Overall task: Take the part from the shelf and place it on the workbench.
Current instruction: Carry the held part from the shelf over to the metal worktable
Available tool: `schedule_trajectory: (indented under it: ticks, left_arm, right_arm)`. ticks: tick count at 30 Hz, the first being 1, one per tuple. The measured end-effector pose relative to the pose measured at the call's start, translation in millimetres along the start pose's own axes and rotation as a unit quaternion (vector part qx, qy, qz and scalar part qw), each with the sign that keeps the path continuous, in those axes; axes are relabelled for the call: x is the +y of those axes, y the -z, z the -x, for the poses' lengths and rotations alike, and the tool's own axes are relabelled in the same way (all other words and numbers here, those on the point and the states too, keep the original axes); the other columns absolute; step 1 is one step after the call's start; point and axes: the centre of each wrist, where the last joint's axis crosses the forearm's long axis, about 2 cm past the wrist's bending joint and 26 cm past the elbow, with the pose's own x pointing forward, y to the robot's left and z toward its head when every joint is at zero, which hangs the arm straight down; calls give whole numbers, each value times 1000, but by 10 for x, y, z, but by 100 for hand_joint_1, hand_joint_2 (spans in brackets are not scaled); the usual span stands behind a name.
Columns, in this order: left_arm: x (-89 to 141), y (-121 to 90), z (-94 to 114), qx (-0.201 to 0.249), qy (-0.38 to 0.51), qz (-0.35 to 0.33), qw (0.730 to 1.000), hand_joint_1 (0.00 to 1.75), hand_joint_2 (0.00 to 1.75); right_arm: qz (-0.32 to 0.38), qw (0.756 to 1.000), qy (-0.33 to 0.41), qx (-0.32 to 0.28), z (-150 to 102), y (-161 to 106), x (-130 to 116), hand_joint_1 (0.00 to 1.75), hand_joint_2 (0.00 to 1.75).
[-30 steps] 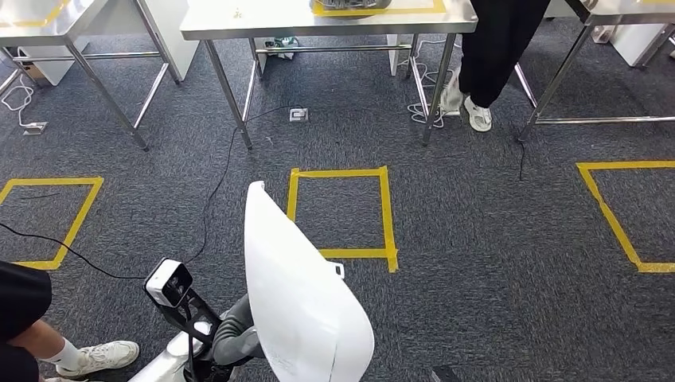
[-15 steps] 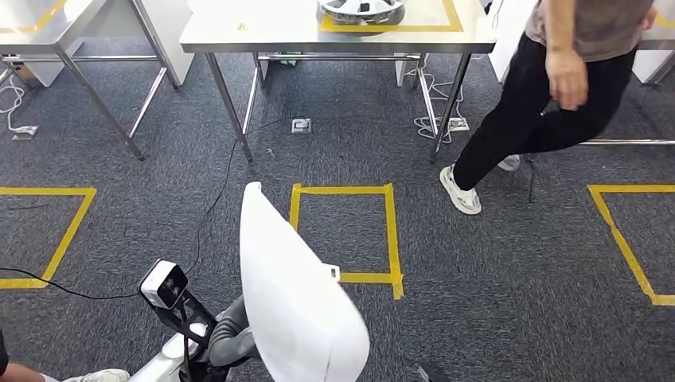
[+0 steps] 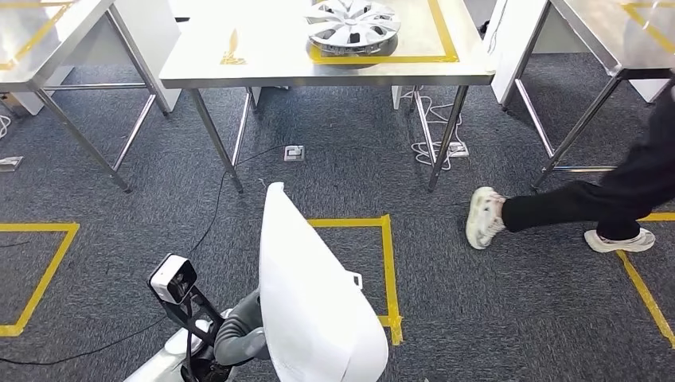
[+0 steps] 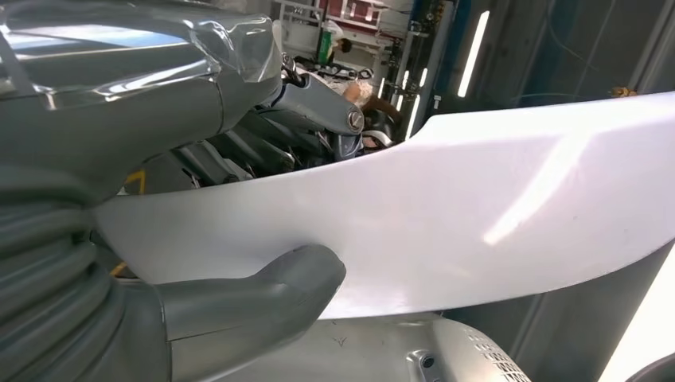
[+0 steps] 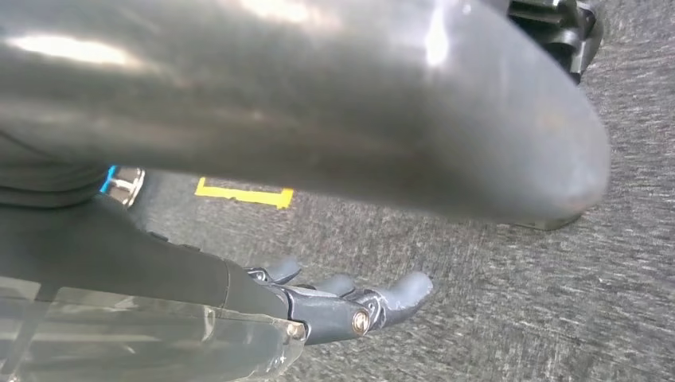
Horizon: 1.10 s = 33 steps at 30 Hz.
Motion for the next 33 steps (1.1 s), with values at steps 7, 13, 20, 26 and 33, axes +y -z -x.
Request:
schedule_trajectory:
  ticks: [7, 13, 20, 26, 33]
  left_arm:
    - [-9, -26, 6, 5, -3, -1, 1000, 175, 175]
    - [0, 63, -48, 0, 3, 13, 1000, 175, 175]
    - [-1, 80, -44, 1, 2, 15, 1000, 175, 175]
    - [-5, 71, -24, 6, 1, 14, 1000, 175, 175]
    - [2, 55, -31, 6, 1, 13, 1000, 175, 175]
  right_arm:
    - [-3, 1000, 1, 1, 34, 4, 14, 0, 0]
    - [2, 1000, 1, -18, -153, -19, -30, 0, 0]
    - [4, 1000, 3, -15, -119, -16, -38, 0, 0]
    - [11, 1000, 6, -10, -83, -15, -64, 0, 0]
    - [10, 1000, 6, -14, -115, -14, -34, 0, 0]
